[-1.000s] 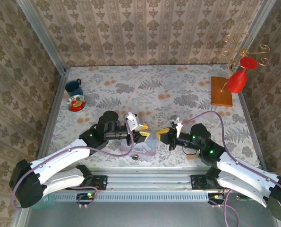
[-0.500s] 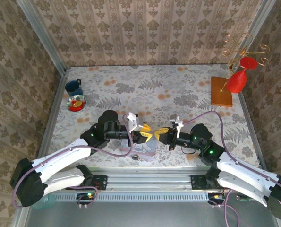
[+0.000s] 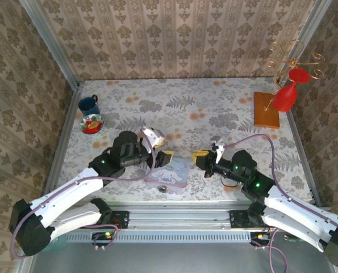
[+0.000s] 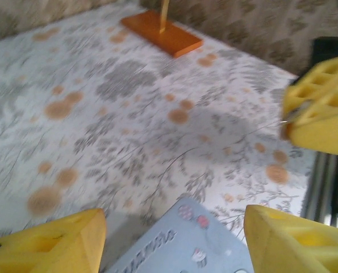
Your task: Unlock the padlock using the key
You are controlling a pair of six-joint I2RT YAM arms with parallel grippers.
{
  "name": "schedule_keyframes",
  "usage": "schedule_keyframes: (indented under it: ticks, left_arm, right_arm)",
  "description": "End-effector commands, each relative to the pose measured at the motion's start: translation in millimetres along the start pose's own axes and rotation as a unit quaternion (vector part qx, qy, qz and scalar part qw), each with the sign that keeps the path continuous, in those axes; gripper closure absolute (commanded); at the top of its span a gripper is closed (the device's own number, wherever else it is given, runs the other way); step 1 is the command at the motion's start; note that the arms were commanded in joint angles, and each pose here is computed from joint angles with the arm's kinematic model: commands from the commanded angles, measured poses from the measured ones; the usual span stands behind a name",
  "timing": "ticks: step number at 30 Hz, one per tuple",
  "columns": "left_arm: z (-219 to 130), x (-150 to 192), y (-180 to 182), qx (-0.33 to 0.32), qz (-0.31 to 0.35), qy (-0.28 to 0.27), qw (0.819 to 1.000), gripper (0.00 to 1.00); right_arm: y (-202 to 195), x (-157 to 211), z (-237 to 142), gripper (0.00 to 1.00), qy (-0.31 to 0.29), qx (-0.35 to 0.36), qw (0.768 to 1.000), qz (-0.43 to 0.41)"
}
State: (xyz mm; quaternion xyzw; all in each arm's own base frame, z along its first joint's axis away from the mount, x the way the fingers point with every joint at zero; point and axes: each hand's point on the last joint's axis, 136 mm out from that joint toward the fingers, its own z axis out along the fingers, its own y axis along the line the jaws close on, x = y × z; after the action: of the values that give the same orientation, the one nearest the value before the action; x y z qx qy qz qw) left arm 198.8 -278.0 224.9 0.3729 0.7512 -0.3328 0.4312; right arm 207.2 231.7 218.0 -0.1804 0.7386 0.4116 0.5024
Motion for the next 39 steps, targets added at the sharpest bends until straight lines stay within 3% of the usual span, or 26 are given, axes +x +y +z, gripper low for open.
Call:
schedule_keyframes:
  ticks: [1, 9, 17, 20, 27, 33, 39]
  left_arm:
    - [-9, 32, 21, -0.075, -0.1, 0.108, 0.986, 0.35]
    - [-38, 113, 30, -0.188, -0.189, 0.32, 0.909, 0.34]
    - [-67, 154, -6, -0.234, -0.185, 0.412, 0.861, 0.26]
    - [-63, 160, -23, -0.23, -0.2, 0.409, 0.86, 0.25]
    - [-18, 162, -56, -0.195, -0.224, 0.383, 0.875, 0.24]
    - [2, 177, -55, -0.22, -0.249, 0.387, 0.86, 0.24]
    - [38, 172, -45, -0.228, -0.282, 0.331, 0.871, 0.23]
  right_arm:
    - [-19, 9, -3, 1.0, 0.016, 0.055, 0.998, 0.026]
    - [-39, 21, -2, 1.0, 0.048, 0.118, 0.987, 0.096]
    - [-57, 44, 2, 1.0, 0.081, 0.163, 0.974, 0.134]
    - [-56, 39, 1, 1.0, 0.071, 0.163, 0.975, 0.131]
    - [-54, 25, -3, 1.0, 0.048, 0.167, 0.976, 0.133]
    - [-45, 6, -12, 1.0, 0.014, 0.151, 0.978, 0.144]
    - [-42, -1, -16, 1.0, -0.004, 0.142, 0.979, 0.146]
